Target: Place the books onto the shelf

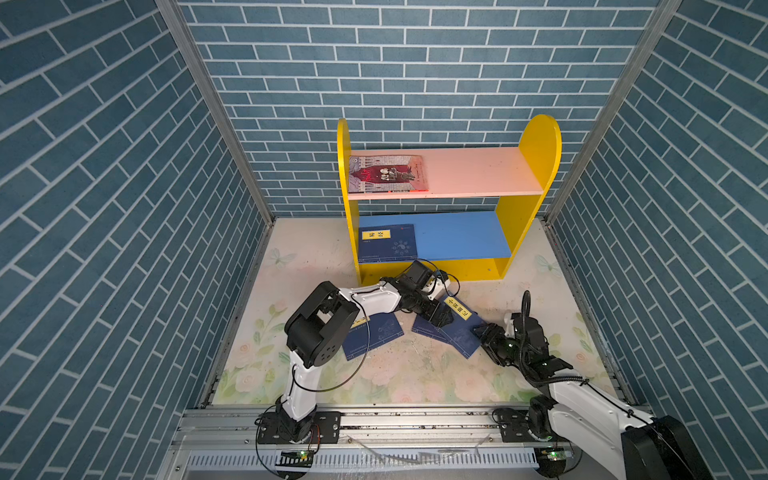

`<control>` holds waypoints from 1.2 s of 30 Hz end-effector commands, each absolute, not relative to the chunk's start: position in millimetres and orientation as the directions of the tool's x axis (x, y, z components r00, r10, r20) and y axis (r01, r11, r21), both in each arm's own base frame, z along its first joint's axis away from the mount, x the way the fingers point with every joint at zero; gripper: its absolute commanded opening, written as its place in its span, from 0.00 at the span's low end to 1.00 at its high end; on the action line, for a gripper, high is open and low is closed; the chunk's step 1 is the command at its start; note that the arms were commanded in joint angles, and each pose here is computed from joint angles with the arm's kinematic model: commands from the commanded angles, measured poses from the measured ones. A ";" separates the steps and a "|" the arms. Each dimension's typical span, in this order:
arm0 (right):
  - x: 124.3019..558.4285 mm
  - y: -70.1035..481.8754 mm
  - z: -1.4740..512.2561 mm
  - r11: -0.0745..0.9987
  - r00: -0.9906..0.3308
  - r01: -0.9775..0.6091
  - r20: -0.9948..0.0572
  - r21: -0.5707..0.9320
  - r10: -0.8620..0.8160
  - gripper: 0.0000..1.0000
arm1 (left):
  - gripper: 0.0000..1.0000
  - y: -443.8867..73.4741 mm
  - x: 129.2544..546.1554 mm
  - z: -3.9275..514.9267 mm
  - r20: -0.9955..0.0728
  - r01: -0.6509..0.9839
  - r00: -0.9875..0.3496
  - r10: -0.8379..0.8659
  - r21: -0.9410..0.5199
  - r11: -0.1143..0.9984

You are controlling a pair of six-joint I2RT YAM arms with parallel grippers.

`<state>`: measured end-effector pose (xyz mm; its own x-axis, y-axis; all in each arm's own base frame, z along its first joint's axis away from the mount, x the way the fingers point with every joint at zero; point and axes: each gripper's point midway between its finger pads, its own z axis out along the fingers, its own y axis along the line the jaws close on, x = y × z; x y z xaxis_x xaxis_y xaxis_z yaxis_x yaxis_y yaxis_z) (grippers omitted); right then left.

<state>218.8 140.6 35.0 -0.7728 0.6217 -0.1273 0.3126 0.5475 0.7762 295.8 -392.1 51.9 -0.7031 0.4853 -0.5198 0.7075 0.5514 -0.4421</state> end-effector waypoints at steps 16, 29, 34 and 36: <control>191.8 120.0 3.0 0.565 -0.741 0.393 -0.113 0.726 0.662 0.58 | 0.99 -396.9 268.3 53.6 -0.475 0.690 -0.722 0.502 -0.547 0.474; 196.5 117.4 29.9 0.530 -0.706 0.301 -0.189 0.793 0.682 0.45 | 0.99 -406.0 254.1 66.1 -0.481 0.676 -0.726 0.491 -0.630 0.382; 198.7 119.0 28.6 0.530 -0.710 0.300 -0.186 0.793 0.679 0.45 | 0.99 -408.0 250.9 67.5 -0.477 0.668 -0.730 0.490 -0.650 0.363; 200.0 121.5 29.0 0.528 -0.717 0.292 -0.183 0.798 0.673 0.44 | 0.99 -408.3 248.8 69.2 -0.480 0.668 -0.728 0.489 -0.657 0.350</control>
<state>204.4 119.1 36.6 -0.7027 0.6790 -0.2124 0.2738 0.5336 0.8001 267.3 -401.4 58.7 -0.7372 0.4747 -0.4808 0.6708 0.4294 -0.6046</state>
